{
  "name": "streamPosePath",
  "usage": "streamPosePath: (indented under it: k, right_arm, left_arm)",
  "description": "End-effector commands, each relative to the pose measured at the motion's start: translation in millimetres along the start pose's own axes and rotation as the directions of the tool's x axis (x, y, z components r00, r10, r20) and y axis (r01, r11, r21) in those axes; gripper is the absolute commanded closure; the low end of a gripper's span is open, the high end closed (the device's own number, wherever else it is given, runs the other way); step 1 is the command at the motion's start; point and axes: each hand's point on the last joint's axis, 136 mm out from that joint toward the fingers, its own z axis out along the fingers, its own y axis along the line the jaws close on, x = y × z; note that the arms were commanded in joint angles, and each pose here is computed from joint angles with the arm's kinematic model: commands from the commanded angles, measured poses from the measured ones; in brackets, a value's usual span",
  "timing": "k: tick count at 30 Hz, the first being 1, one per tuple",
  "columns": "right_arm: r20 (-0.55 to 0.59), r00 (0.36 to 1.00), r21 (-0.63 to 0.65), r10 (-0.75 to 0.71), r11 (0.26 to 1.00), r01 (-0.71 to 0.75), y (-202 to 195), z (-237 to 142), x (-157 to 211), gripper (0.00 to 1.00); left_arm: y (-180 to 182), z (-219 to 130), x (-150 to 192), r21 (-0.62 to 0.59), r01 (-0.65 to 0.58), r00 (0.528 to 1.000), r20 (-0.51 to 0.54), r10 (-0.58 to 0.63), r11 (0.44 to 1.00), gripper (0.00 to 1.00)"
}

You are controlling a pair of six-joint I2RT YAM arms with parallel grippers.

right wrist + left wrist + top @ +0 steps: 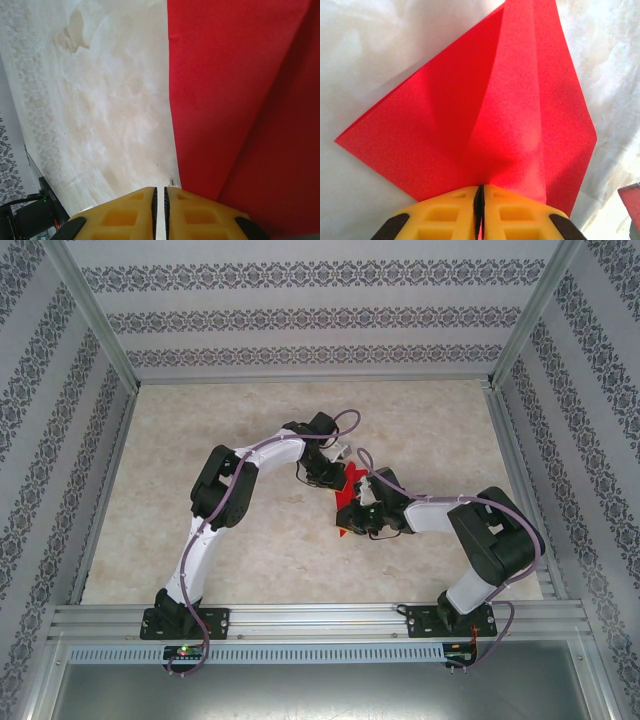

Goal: Fold a paper plane with a square sheet of paper (pick it up from the middle)
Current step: Third fold the triangle at the center of the table.

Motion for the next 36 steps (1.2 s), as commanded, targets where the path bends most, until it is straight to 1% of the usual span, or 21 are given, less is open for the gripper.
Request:
streamPosePath:
  k: [1,8,19,25,29,32,36]
  right_arm:
    - [-0.029,1.0,-0.013,0.0,1.0,-0.001,3.3,6.3,4.3,0.85]
    - [-0.037,0.999,0.055,0.01,0.998,-0.008,-11.1,6.9,8.4,0.86]
    - [-0.028,1.0,0.016,-0.003,1.0,0.003,0.2,9.9,3.3,0.86]
    - [-0.027,1.0,0.022,0.002,1.0,-0.002,-2.5,11.8,3.4,0.86]
    - [-0.061,0.998,0.125,0.015,0.992,-0.007,-24.3,13.3,12.4,0.86]
    - [-0.078,0.997,0.17,0.023,0.985,-0.009,-35.0,11.6,20.9,0.86]
    - [-0.095,0.995,0.176,0.015,0.984,0.002,-33.6,8.0,32.7,0.86]
  left_arm:
    - [68.3,57.9,68.6,-0.211,0.058,0.97,-0.219,-0.105,0.976,0.86]
    - [68.7,58.4,69.2,-0.211,0.056,0.97,-0.22,-0.104,0.976,0.86]
    - [68.8,59.8,70.0,-0.208,0.059,0.969,-0.222,-0.105,0.976,0.86]
    - [69.9,60.8,72.3,-0.21,0.061,0.968,-0.227,-0.109,0.976,0.86]
    - [71.1,59.7,71.2,-0.217,0.057,0.969,-0.223,-0.107,0.974,0.86]
    - [73.0,59.2,71.5,-0.228,0.054,0.969,-0.224,-0.106,0.972,0.86]
    - [75.1,58.3,69.8,-0.24,0.05,0.97,-0.219,-0.104,0.969,0.87]
